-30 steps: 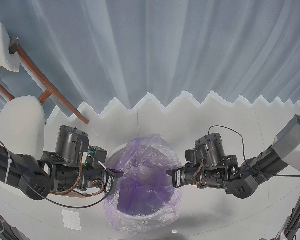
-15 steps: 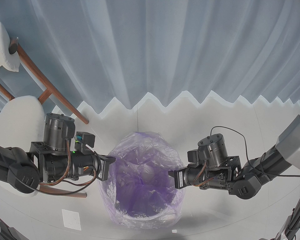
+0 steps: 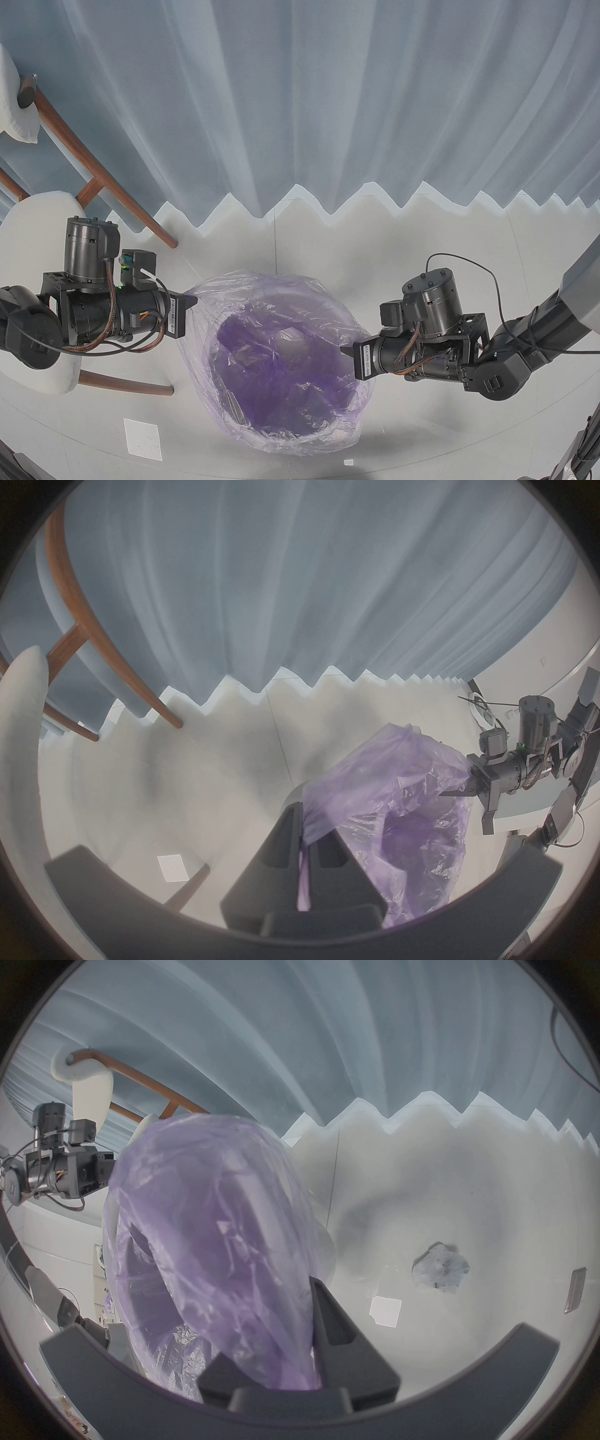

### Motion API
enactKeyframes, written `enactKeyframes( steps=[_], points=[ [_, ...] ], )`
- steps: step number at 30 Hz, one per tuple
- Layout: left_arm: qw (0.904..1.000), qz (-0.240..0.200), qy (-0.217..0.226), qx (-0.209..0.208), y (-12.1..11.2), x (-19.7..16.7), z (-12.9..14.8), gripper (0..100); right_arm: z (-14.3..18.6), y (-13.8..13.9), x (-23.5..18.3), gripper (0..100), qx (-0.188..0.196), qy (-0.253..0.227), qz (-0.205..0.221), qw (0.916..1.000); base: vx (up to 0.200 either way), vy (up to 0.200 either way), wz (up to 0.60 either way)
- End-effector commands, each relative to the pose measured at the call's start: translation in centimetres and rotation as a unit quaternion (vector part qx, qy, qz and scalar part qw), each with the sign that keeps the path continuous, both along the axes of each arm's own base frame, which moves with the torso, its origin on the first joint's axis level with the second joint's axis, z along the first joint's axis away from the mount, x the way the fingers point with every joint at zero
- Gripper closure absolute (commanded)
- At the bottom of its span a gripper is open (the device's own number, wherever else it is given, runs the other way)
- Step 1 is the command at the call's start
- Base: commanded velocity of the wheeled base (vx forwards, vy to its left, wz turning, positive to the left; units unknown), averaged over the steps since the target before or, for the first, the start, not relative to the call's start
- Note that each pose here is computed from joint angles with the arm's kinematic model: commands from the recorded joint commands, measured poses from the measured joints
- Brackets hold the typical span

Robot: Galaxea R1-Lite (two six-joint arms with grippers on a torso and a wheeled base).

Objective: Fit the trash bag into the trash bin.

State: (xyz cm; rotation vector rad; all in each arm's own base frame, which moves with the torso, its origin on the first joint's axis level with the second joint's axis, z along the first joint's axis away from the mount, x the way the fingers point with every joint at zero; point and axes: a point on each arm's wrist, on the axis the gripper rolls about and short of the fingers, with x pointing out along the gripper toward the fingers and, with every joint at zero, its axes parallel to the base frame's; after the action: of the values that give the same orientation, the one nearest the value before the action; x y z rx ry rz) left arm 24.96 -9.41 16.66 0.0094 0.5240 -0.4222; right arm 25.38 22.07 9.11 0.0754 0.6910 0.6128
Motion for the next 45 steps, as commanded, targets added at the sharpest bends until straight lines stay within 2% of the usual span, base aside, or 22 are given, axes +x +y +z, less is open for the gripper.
enactKeyframes(
  steps=[1, 12, 21, 22, 29, 32, 39, 40, 45],
  points=[
    [0.9999, 0.011, 0.004, 0.001, 0.6, 0.1, -0.2, 100, 0.3, -0.1, -0.1, 100, 0.006, -0.006, -0.001, 1.0000, 0.000, 0.000, 0.00],
    [0.9996, 0.010, 0.026, 0.005, 0.3, 0.5, -1.5, 100, 2.1, 0.0, -0.4, 100, 0.053, -0.025, -0.006, 0.9983, 0.000, 0.000, 0.00],
    [0.9998, 0.013, 0.016, 0.004, 0.6, 0.2, -1.0, 100, 1.7, -0.3, -0.4, 100, 0.056, -0.011, -0.017, 0.9982, 0.000, 0.000, 0.00],
    [0.9998, 0.014, 0.014, 0.002, 0.6, 0.2, -0.8, 0, 1.6, -0.3, -0.4, 100, 0.056, -0.010, -0.017, 0.9982, 0.000, 0.000, 0.00],
    [0.9996, 0.022, -0.013, -0.016, 1.0, -0.5, 0.5, 0, 1.4, -0.7, -0.3, 100, 0.052, -0.007, -0.024, 0.9983, 0.000, 0.000, 0.00],
    [0.9989, 0.027, -0.032, -0.023, 1.8, -2.2, 1.5, 0, 0.9, -1.2, 0.2, 100, 0.046, -0.002, -0.036, 0.9983, 0.000, 0.000, 0.00],
    [0.9999, -0.002, -0.006, -0.014, 1.6, -4.9, -0.2, 0, 0.2, -1.4, 1.0, 100, 0.044, -0.001, -0.047, 0.9979, 0.000, 0.000, 0.00],
    [0.9998, -0.016, 0.007, -0.009, 1.2, -5.6, -1.0, 0, 0.2, -1.3, 1.1, 100, 0.047, -0.003, -0.048, 0.9977, 0.000, 0.000, 0.00],
    [0.9990, -0.044, 0.012, -0.007, 0.5, -6.7, -1.3, 0, -0.1, -1.3, 1.1, 100, 0.045, 0.001, -0.049, 0.9978, 0.000, 0.000, 0.00]
  ],
)
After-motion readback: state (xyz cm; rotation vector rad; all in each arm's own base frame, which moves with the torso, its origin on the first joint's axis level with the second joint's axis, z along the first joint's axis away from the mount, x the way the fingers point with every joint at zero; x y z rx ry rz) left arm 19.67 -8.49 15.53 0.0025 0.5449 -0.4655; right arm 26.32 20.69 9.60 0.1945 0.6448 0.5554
